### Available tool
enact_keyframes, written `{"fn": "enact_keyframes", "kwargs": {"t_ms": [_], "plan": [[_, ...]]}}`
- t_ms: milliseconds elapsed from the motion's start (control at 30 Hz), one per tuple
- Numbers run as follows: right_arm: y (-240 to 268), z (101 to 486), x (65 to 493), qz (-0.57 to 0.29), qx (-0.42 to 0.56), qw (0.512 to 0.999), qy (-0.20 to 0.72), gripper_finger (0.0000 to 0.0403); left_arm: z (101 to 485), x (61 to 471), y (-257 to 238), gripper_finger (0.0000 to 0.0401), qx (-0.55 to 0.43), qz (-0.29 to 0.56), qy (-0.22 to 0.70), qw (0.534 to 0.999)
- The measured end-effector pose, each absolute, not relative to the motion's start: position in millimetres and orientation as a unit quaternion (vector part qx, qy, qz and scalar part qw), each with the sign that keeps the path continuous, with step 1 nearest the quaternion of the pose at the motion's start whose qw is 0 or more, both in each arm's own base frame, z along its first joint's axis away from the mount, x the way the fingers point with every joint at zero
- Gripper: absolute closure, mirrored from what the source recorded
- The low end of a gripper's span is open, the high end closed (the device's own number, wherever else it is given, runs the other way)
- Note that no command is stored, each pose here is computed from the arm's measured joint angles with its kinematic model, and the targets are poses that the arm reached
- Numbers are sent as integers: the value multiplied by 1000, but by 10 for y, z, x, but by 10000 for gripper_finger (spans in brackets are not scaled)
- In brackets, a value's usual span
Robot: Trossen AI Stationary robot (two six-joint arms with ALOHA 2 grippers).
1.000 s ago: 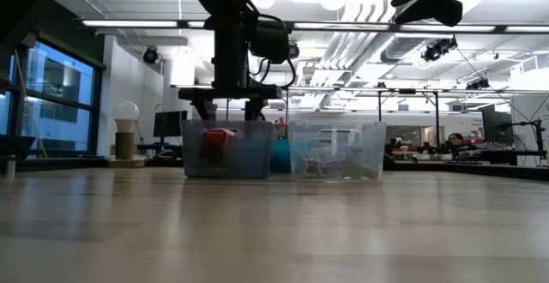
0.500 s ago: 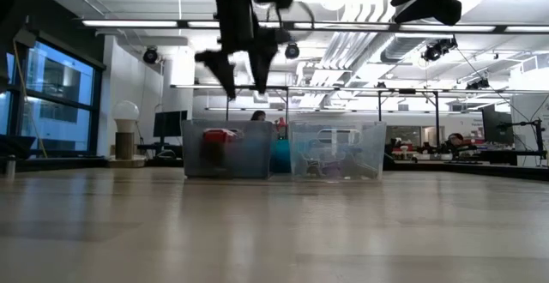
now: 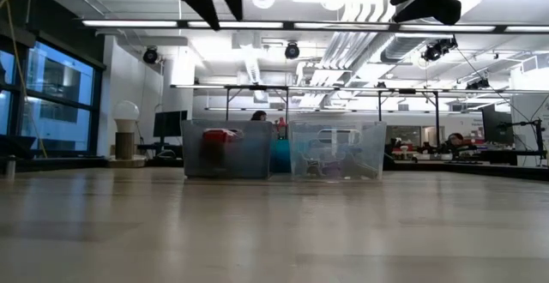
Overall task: Pick and place Stapler, Stapler remover, tape
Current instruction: Return to Home Position
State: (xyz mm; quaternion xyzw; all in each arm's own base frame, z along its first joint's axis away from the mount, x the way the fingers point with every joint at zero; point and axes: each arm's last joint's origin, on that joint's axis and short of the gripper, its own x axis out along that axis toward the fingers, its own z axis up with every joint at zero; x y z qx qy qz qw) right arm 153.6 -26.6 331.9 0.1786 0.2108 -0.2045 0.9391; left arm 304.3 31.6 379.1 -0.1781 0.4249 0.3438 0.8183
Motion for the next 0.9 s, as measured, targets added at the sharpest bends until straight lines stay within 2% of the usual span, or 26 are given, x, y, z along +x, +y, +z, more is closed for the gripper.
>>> {"fn": "enact_keyframes", "kwargs": {"t_ms": [233,500,633,900], "plan": [[-261,3319,1537,-195,181,940,213,208,3998,2640,80,89,-102,370,429,818],[-256,3319,1539,-188,184,941,214,208,4102,2175,-54,89,-54,357,405,840],[-253,3319,1539,-181,186,941,215,208,3988,1938,-42,89,-54,320,371,870],[-231,3317,1545,-146,196,944,223,208,3545,1461,-44,89,-93,185,267,941]]}}
